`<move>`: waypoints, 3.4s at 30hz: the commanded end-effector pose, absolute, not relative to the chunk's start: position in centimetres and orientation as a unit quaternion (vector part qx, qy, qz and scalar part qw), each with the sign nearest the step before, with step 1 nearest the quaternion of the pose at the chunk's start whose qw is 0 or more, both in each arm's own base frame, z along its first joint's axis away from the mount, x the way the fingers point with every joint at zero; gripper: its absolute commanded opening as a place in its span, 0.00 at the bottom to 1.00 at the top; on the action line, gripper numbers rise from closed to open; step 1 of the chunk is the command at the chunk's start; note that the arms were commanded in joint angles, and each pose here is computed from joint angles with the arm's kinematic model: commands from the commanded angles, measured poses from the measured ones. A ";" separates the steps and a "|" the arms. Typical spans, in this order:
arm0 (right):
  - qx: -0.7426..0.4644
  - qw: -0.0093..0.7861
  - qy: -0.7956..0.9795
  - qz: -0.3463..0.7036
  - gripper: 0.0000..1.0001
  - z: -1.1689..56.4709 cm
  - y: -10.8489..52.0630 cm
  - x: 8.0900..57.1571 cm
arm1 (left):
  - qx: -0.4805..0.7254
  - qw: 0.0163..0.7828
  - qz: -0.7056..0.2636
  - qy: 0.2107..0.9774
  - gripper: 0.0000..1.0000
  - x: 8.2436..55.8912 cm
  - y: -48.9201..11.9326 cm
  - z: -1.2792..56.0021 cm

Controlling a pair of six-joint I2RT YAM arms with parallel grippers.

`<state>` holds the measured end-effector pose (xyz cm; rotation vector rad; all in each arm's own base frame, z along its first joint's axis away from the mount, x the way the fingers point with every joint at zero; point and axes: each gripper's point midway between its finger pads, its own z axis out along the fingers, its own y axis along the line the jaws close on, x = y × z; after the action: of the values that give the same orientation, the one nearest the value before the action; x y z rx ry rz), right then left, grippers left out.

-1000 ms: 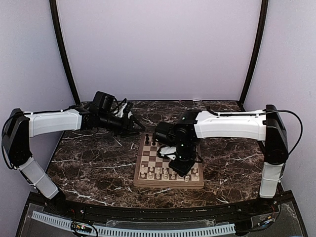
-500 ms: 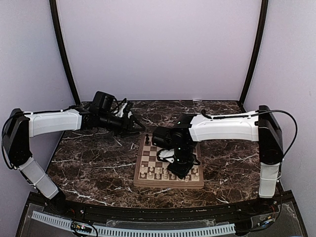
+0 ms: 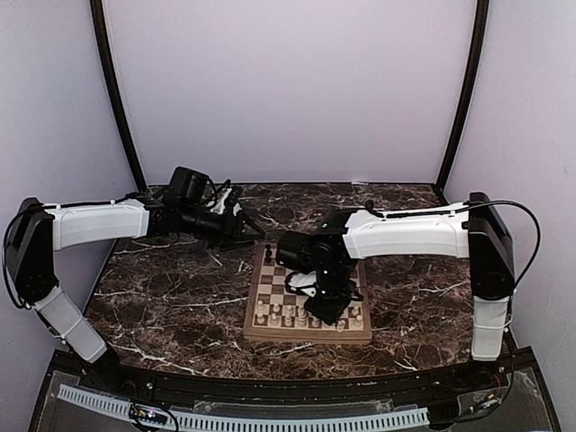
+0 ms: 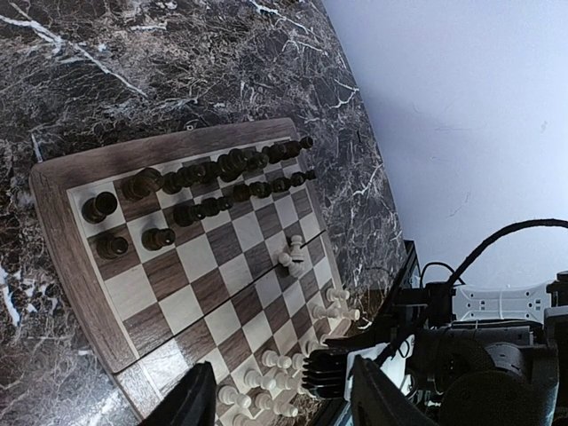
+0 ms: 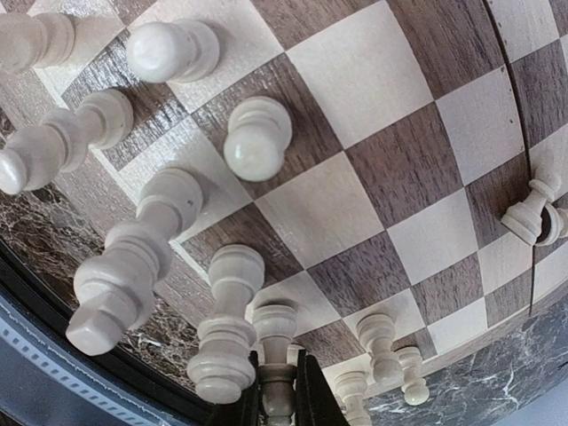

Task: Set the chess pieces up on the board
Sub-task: Place the knight at f1, then pick up the chess pile from the chessboard.

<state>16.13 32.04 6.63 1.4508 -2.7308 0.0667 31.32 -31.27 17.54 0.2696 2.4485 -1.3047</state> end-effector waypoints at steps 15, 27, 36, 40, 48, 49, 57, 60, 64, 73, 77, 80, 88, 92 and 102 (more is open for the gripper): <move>0.470 0.023 -0.882 0.033 0.26 6.4 31.8 16.2 | 0.105 0.174 -0.473 0.857 0.54 31.5 -31.7 18.0; 0.433 -0.053 -0.897 -0.072 0.33 14.0 31.8 17.6 | 0.127 0.199 -0.471 0.850 0.54 32.0 -31.9 19.9; 0.315 -0.163 -0.924 -0.143 0.25 15.3 29.8 25.2 | 0.152 0.226 -0.451 0.850 0.54 32.4 -31.7 21.7; 0.305 -0.149 -0.931 -0.133 0.23 13.8 29.8 26.0 | 0.156 0.229 -0.441 0.854 0.54 32.4 -31.3 22.2; 0.305 -0.105 -0.941 -0.097 0.18 9.4 29.2 26.1 | 0.149 0.225 -0.437 0.858 0.54 32.1 -31.0 22.3; 0.302 -0.099 -0.943 -0.097 0.18 8.9 29.3 26.1 | 0.149 0.225 -0.437 0.858 0.54 32.1 -31.1 22.2; 0.225 -0.078 -0.967 -0.091 0.21 7.2 29.2 27.6 | 0.143 0.220 -0.438 0.860 0.54 32.2 -31.2 22.0; 0.198 -0.075 -0.972 -0.104 0.23 7.0 29.4 28.1 | 0.140 0.219 -0.438 0.861 0.54 32.3 -31.2 21.9; 0.186 -0.062 -0.974 -0.114 0.25 6.5 29.9 28.3 | 0.139 0.215 -0.438 0.862 0.54 32.2 -31.2 21.8; 0.162 -0.044 -0.976 -0.137 0.26 5.8 30.8 28.6 | 0.141 0.206 -0.439 0.863 0.54 32.2 -31.4 21.4; 0.161 -0.042 -0.976 -0.138 0.27 5.4 31.0 28.7 | 0.138 0.201 -0.442 0.863 0.54 32.3 -31.6 21.2; 0.160 -0.038 -0.977 -0.139 0.27 5.1 31.3 28.9 | 0.136 0.198 -0.444 0.863 0.54 32.4 -31.7 21.1; 0.160 -0.030 -0.977 -0.138 0.19 4.8 31.6 29.0 | 0.133 0.193 -0.446 0.864 0.54 32.5 -31.8 20.8; 0.163 -0.030 -0.977 -0.137 0.12 4.8 31.4 28.8 | 0.132 0.191 -0.444 0.866 0.54 32.4 -31.8 20.5; 0.164 -0.079 -0.966 -0.181 0.06 9.7 32.5 29.6 | 0.139 0.197 -0.451 0.859 0.54 32.3 -32.1 21.0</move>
<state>28.71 31.60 5.17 0.5310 -3.1387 -0.4486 32.37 -31.57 19.41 0.3603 2.4510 -1.2277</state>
